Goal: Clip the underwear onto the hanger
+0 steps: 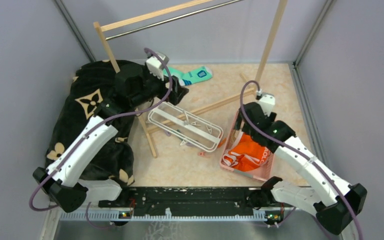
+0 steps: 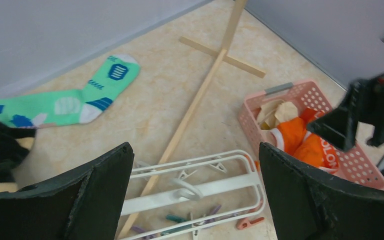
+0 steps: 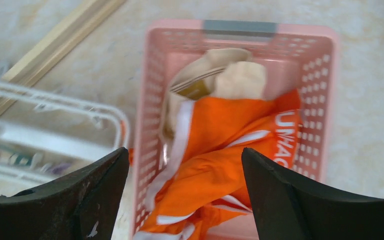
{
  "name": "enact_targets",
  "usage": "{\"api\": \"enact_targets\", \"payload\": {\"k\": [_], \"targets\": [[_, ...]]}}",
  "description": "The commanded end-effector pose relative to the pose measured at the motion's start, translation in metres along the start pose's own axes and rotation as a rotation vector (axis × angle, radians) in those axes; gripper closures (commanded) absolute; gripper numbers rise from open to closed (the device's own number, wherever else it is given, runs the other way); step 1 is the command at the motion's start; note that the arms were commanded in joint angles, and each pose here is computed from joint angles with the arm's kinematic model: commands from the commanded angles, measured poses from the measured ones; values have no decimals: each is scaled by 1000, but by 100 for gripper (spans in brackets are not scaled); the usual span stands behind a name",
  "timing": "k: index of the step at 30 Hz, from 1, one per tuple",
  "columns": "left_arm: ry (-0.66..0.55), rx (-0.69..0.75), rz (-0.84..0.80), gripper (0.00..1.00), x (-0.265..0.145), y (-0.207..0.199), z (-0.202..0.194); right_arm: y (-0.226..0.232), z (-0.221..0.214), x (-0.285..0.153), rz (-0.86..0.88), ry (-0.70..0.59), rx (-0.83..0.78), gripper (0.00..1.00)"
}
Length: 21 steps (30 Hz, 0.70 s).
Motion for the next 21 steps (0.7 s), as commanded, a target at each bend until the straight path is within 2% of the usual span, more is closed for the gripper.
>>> {"api": "enact_targets", "payload": {"k": [1,4,7,12,21], "targets": [[45,-11,-64,0,15,-31,-21,-41,-11,7,-94,88,139,16],[87,-19,-99,0,25,-48,-41,-64,-13,10,-148,84,189,16],[106,-35,-125,0,29,-55,-52,-76,-22,18,-172,133,181,16],[109,-31,-113,0,30,-54,-55,-84,-41,29,-216,181,187,17],[143,-16,-80,0,27,-47,-64,-96,-60,61,-244,233,308,19]]}}
Point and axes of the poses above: each gripper's point midway between its finger pads, its own x axis out along the fingers, its own y axis along the line the jaws close on, z = x × y, the point moved 5 cm from there along -x, back along the fingers, and after that the axes turned 12 degrees about -x, right-handed, at the moved point
